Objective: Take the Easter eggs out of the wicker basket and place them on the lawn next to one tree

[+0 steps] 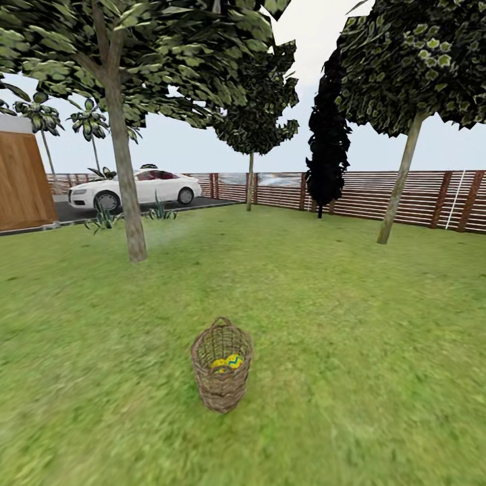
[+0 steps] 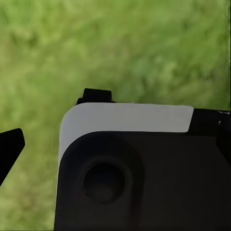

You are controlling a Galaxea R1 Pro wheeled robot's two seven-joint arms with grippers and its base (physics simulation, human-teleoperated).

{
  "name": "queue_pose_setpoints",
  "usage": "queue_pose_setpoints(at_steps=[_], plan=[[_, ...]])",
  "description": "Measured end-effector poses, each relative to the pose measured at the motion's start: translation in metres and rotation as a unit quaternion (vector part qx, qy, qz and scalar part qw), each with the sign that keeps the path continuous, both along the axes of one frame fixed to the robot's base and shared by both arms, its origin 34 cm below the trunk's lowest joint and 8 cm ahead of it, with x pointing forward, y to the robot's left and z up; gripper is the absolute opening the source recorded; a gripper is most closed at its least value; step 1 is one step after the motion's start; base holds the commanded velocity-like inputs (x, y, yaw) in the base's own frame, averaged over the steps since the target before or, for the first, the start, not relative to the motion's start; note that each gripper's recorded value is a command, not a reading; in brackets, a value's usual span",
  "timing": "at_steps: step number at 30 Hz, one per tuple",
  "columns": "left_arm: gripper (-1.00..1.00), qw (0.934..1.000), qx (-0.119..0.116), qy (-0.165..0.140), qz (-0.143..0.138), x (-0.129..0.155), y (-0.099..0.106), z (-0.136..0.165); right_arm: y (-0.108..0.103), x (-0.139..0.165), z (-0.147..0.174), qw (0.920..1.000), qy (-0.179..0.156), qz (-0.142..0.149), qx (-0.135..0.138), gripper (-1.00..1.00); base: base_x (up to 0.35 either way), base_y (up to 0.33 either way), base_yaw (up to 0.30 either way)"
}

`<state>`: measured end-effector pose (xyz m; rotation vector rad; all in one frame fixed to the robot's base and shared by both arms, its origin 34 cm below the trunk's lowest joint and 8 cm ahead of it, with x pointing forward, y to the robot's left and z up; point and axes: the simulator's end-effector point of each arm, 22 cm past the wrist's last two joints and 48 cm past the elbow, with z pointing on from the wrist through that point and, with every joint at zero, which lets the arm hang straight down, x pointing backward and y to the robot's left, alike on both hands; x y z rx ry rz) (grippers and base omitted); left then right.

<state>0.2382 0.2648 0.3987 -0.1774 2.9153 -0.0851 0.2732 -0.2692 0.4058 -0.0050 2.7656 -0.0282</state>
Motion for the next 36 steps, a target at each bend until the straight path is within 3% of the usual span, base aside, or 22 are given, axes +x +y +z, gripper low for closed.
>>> queue_pose_setpoints(at_steps=[17,36], plan=[[1.00,1.0000,-0.002,0.000,0.000,0.0001,-0.0009,0.0001,-0.0010,-0.0002,0.0000,1.0000,0.000,0.000,-0.001,1.00,0.255,-0.195,0.000],[1.00,1.0000,-0.003,-0.001,-0.001,0.0002,-0.0013,0.0002,-0.0012,-0.0004,0.0000,1.0000,0.001,0.000,-0.001,1.00,0.326,0.014,0.000]])
